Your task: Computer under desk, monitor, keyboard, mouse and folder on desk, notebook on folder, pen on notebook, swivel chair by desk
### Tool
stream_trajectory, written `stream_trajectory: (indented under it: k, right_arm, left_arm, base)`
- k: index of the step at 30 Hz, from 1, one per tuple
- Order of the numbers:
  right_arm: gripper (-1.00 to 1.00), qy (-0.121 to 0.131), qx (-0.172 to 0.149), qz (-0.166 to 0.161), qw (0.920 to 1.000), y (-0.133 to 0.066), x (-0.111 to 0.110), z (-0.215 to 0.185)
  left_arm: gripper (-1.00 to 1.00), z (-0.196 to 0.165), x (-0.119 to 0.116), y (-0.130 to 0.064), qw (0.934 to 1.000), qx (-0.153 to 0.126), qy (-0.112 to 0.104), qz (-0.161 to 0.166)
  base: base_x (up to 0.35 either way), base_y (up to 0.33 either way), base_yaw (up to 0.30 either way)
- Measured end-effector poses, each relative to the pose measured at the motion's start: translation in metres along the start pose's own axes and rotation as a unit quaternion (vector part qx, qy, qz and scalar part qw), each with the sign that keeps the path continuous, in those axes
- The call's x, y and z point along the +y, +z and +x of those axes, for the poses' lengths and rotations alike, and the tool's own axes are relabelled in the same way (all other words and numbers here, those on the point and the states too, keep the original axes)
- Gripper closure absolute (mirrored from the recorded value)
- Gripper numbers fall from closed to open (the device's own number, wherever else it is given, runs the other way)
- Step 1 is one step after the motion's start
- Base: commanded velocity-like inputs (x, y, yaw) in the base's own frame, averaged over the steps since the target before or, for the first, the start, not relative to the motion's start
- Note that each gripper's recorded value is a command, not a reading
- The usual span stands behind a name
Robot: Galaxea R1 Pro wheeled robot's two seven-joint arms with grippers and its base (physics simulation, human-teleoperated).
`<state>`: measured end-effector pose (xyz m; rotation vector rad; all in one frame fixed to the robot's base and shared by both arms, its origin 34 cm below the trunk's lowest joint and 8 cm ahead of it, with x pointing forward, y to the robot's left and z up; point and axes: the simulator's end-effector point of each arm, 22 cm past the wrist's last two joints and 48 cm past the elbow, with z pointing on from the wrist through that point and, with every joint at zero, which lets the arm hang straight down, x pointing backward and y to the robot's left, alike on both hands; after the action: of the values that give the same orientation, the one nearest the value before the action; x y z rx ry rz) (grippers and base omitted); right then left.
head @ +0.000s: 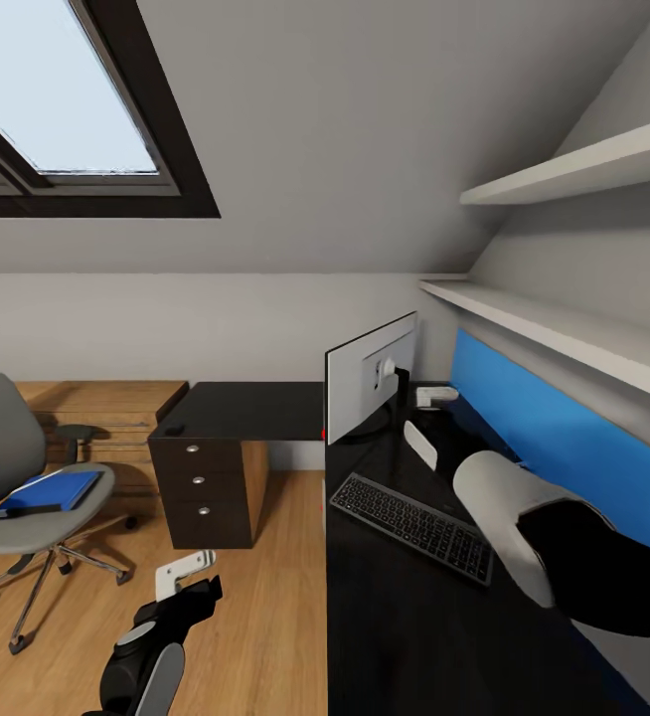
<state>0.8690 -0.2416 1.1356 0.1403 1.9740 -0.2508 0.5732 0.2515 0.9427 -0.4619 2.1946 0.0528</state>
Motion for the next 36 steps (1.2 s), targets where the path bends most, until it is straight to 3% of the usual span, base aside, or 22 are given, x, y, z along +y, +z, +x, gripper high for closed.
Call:
stream_trajectory:
  k: [9,17,36]
  right_arm:
    - [-1.00,0.011,-0.005,0.012,0.9999,0.006,-0.012,0.007]
    - [-1.00,0.038,0.041,-0.020,0.9982,0.011,-0.001,0.054]
    - [-1.00,0.042,0.055,-0.024,0.9973,0.012,0.000,0.068]
  left_arm:
    - [-1.00,0.001,-0.001,0.000,1.0000,0.001,0.001,0.001]
    - [-1.00,0.001,-0.001,0.001,1.0000,0.002,0.001,0.001]
    - [-1.00,-0.001,0.001,0.000,1.0000,-0.001,0.001,-0.001]
  base:
    - [0.000,0.000,0.000]
    - [0.000,0.000,0.000]
    - [0.000,0.000,0.017]
